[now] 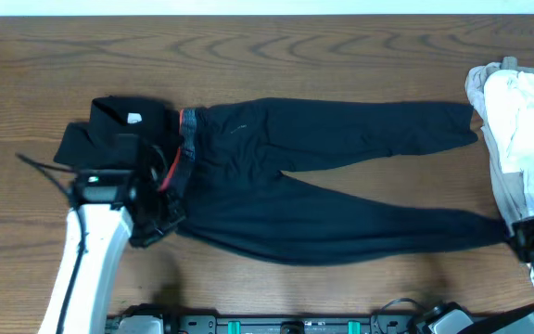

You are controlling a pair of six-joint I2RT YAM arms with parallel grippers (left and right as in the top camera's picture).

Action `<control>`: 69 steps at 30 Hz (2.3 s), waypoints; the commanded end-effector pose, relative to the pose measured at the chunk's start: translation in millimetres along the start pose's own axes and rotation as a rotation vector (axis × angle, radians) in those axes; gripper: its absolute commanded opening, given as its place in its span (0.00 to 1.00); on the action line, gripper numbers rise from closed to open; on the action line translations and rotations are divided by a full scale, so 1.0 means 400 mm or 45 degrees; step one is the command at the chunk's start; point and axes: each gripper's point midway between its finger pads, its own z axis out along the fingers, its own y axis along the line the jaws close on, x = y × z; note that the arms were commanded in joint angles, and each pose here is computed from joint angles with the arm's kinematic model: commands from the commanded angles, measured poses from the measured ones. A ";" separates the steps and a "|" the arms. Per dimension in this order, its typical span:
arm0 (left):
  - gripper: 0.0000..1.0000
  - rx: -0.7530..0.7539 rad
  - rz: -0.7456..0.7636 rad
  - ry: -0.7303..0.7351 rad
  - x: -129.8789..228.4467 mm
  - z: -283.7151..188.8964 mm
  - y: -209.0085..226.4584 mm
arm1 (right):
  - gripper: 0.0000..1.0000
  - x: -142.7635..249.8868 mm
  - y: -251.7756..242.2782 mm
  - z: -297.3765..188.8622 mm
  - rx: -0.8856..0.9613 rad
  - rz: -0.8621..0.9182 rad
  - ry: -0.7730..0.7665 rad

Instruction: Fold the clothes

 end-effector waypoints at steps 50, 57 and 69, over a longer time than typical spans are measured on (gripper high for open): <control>0.73 0.057 0.398 -0.554 -0.512 -0.069 -0.215 | 0.61 -0.083 0.541 0.284 -0.374 -0.767 0.214; 0.73 0.081 0.403 -0.521 -0.427 -0.146 -0.197 | 0.70 -0.130 0.475 0.328 -0.100 -0.833 0.079; 0.75 0.105 0.409 -0.587 -0.352 -0.250 -0.175 | 0.74 -0.141 0.453 0.441 -0.013 -0.775 0.076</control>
